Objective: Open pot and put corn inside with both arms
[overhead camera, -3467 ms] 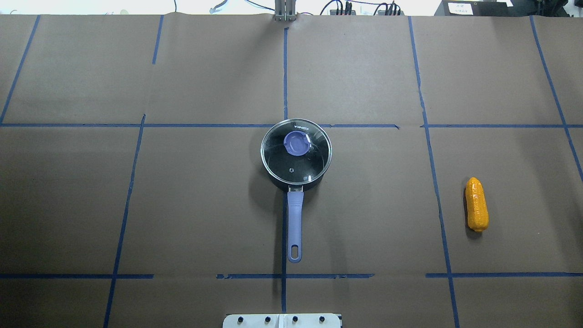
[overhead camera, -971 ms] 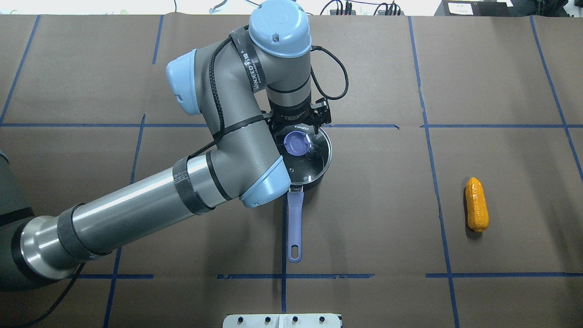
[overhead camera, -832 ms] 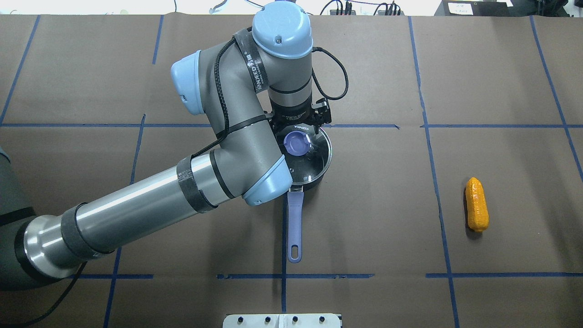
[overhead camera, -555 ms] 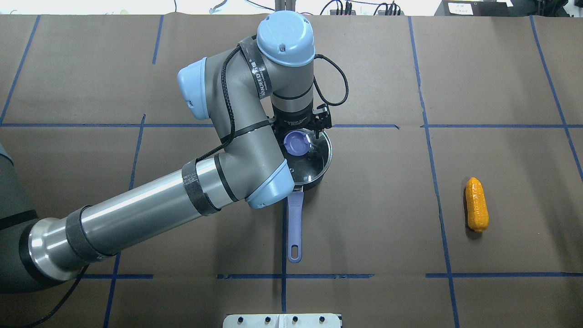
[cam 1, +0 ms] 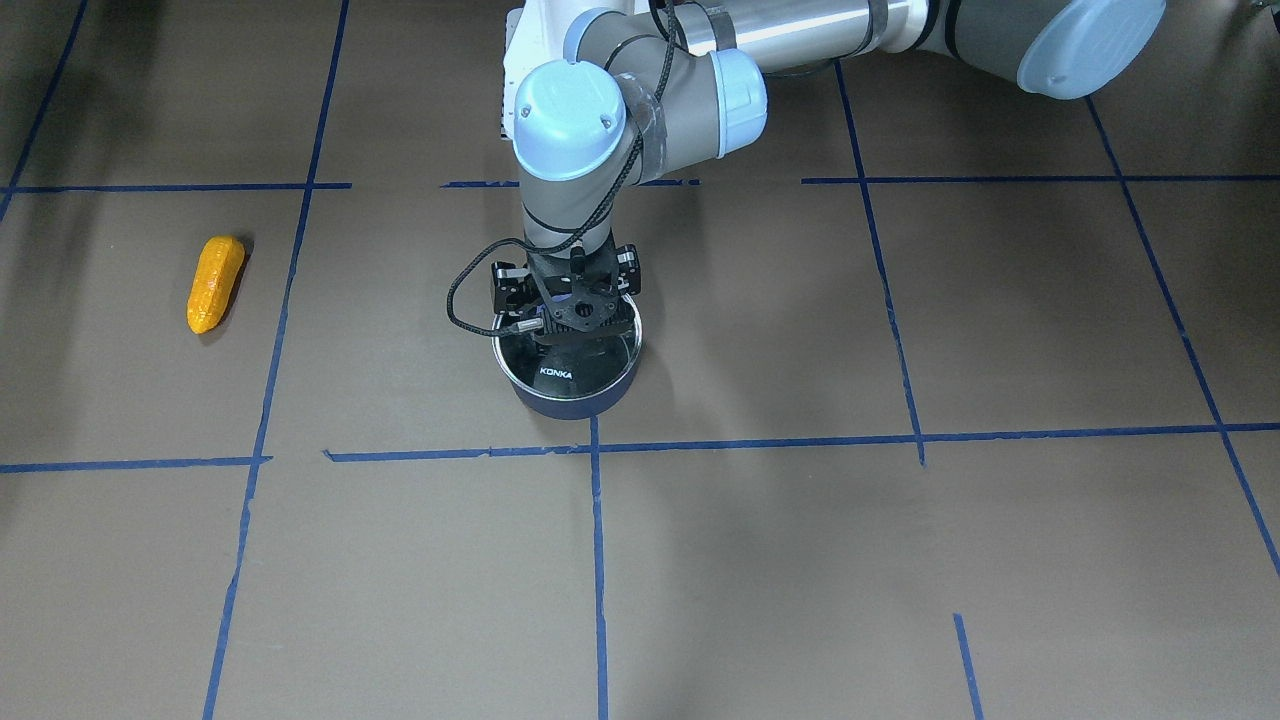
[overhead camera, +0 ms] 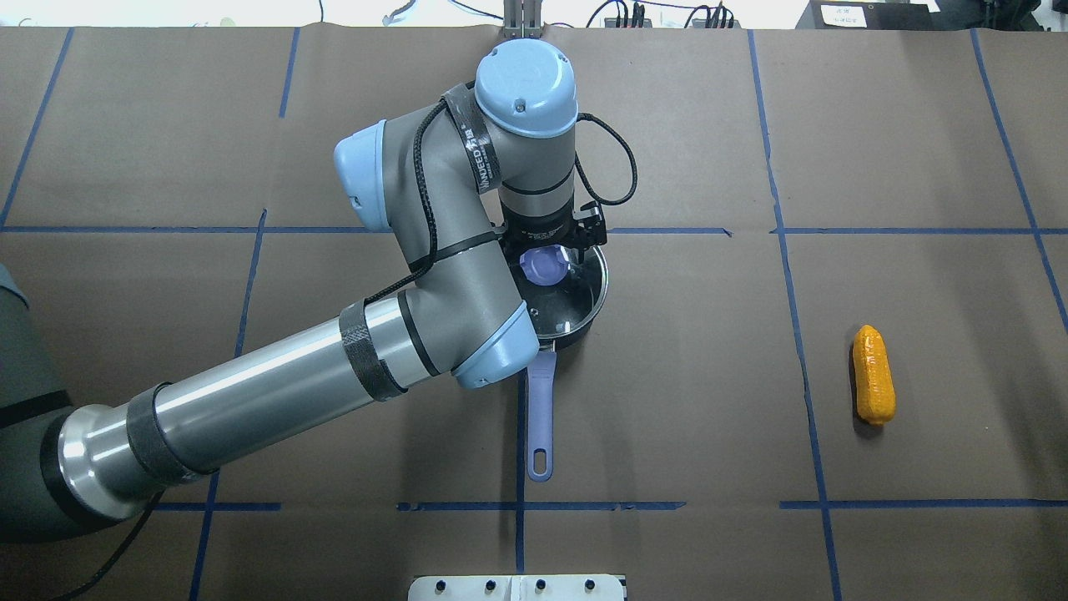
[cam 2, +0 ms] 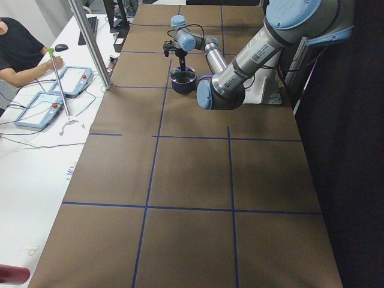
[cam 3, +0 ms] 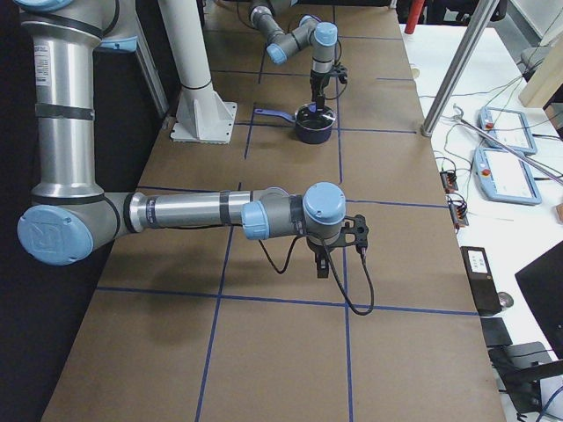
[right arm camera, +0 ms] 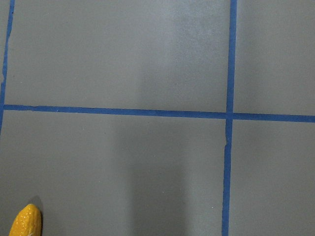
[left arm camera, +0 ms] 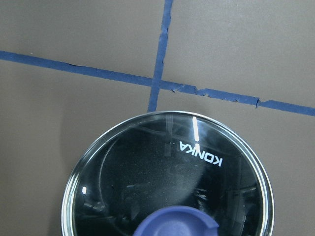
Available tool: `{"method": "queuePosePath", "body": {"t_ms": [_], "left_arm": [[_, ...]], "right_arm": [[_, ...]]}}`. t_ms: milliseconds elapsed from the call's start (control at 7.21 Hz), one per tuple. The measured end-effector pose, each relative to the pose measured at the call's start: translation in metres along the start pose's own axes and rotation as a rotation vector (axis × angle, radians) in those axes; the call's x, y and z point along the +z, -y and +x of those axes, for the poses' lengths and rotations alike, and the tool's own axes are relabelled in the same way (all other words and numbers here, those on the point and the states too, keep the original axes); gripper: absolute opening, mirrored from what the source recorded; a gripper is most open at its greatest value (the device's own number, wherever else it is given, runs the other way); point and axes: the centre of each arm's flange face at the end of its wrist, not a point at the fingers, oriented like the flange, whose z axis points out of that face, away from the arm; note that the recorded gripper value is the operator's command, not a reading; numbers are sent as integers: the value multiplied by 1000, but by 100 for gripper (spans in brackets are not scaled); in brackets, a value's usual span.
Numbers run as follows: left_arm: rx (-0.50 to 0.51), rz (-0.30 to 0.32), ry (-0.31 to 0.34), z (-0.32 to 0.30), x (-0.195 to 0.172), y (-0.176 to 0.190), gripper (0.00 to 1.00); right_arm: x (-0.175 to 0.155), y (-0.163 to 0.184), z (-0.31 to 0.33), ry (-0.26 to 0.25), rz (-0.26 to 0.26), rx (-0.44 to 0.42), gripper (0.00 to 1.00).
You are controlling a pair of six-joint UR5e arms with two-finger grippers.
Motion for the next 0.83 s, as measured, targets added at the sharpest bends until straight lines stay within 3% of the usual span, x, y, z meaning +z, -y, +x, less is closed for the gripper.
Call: {"method": "queuePosePath", "body": {"t_ms": [139, 277, 416, 555, 693, 832], "left_arm": [[0, 1, 2, 0, 2, 0, 86], [1, 4, 4, 0, 3, 0, 68], [2, 7, 5, 0, 4, 0, 38], [3, 9, 3, 0, 3, -1, 16], [4, 11, 0, 1, 1, -1, 7], [7, 15, -8, 1, -5, -2, 6]], "right_arm": [[0, 1, -1, 0, 0, -1, 100], [0, 1, -1, 0, 1, -1, 100], [0, 2, -1, 0, 1, 0, 100], [-1, 2, -1, 0, 1, -1, 100], [-1, 2, -1, 0, 2, -1, 100], [-1, 3, -2, 0, 2, -2, 100]]}}
